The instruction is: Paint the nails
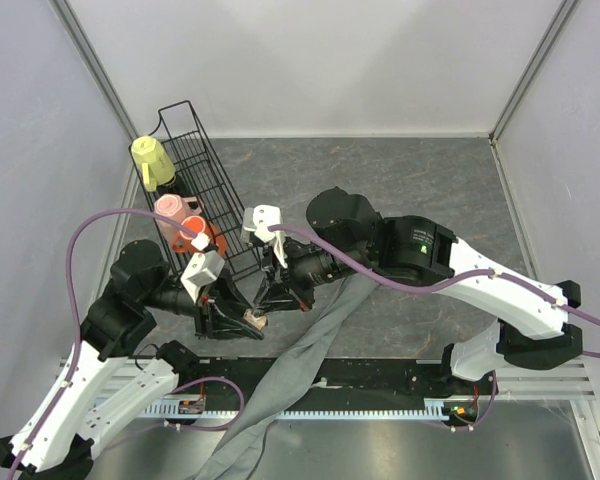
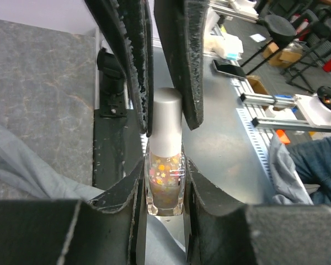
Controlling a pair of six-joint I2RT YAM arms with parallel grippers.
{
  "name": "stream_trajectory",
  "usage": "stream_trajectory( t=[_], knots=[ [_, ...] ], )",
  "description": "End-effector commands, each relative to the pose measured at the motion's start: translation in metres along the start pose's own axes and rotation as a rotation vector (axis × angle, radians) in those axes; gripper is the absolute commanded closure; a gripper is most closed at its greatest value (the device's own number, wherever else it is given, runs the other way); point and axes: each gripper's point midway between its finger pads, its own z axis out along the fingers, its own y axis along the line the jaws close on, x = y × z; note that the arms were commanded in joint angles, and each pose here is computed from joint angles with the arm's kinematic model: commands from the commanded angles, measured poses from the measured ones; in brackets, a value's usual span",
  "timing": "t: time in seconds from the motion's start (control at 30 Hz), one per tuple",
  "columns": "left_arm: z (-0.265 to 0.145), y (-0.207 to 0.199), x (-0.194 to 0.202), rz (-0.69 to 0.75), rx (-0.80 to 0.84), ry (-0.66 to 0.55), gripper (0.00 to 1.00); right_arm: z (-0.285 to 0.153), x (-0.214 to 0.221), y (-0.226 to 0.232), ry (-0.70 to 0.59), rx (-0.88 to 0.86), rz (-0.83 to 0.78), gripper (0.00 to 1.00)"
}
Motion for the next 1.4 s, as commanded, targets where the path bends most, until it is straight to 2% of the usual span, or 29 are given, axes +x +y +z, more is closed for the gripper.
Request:
stream_trajectory(
  t=[0.0, 0.1, 0.2, 0.33, 0.37, 0.47, 0.6, 0.67, 0.8, 0.87, 0.9, 0.93, 0.97, 1.0, 1.03, 1.07, 1.13, 1.17, 1.27, 1.33, 1.37],
  knots=[
    [-0.008, 0.035, -0.03, 0.083, -0.25, -0.076, 0.98, 0.004, 0.006, -0.007, 0.003, 0.04, 0.014, 1.0],
    [-0.031, 0.09, -0.044, 0.121, -0.587, -0.133, 0.98, 0.004, 0.013, -0.022, 0.009, 0.121, 0.049, 1.0],
    [-0.058, 0.125, -0.061, 0.124, -0.832, -0.205, 0.98, 0.01, 0.021, -0.037, 0.012, 0.195, 0.104, 1.0],
    [-0.069, 0.145, -0.077, 0.142, -0.934, -0.285, 0.98, 0.017, 0.019, -0.074, -0.056, 0.411, 0.256, 1.0],
    [-0.073, 0.15, -0.08, 0.147, -0.964, -0.309, 0.98, 0.011, 0.015, -0.096, -0.12, 0.555, 0.363, 1.0],
    [-0.072, 0.167, -0.079, 0.15, -0.99, -0.351, 0.98, 0.01, 0.016, -0.119, -0.261, 0.72, 0.649, 1.0],
    [-0.068, 0.189, -0.067, 0.126, -1.011, -0.351, 0.98, 0.016, 0.009, -0.126, -0.425, 0.895, 0.705, 1.0],
    [-0.065, 0.194, -0.06, 0.111, -1.007, -0.337, 0.98, 0.026, 0.012, -0.127, -0.412, 0.925, 0.69, 1.0],
    [-0.061, 0.19, -0.05, 0.11, -0.98, -0.3, 0.98, 0.017, 0.005, -0.126, -0.409, 0.972, 0.631, 1.0],
    [-0.058, 0.186, -0.043, 0.091, -0.962, -0.273, 0.98, 0.011, 0.003, -0.123, -0.394, 0.958, 0.592, 0.93],
    [-0.054, 0.18, -0.042, 0.083, -0.927, -0.26, 0.98, 0.008, 0.002, -0.123, -0.382, 0.954, 0.568, 0.78],
    [-0.051, 0.175, -0.04, 0.076, -0.901, -0.246, 0.98, 0.005, 0.001, -0.116, -0.34, 0.908, 0.511, 0.69],
    [-0.047, 0.169, -0.038, 0.068, -0.868, -0.232, 0.98, 0.002, 0.0, -0.114, -0.314, 0.88, 0.484, 0.52],
    [-0.037, 0.157, -0.029, 0.043, -0.787, -0.184, 0.98, -0.001, 0.0, -0.115, -0.288, 0.844, 0.468, 0.45],
    [-0.032, 0.149, -0.026, 0.033, -0.739, -0.163, 0.98, -0.002, -0.001, -0.101, -0.234, 0.732, 0.414, 0.4],
    [-0.02, 0.131, -0.021, 0.025, -0.622, -0.129, 0.98, -0.007, -0.001, -0.104, -0.215, 0.699, 0.408, 0.36],
    [-0.009, 0.107, -0.013, -0.004, -0.493, -0.087, 0.98, -0.028, -0.004, -0.094, -0.208, 0.638, 0.346, 0.29],
    [-0.002, 0.085, -0.01, -0.007, -0.376, -0.069, 0.98, -0.027, 0.003, -0.089, -0.17, 0.57, 0.322, 0.22],
    [0.002, 0.046, -0.008, -0.012, -0.205, -0.06, 0.98, -0.036, 0.005, -0.065, -0.125, 0.381, 0.221, 0.18],
    [0.003, 0.028, -0.009, -0.012, -0.123, -0.055, 0.98, -0.033, 0.008, -0.047, -0.096, 0.263, 0.165, 0.2],
    [0.003, 0.021, -0.009, -0.018, -0.089, -0.05, 0.98, -0.03, 0.009, -0.029, -0.077, 0.145, 0.113, 0.21]
  ],
)
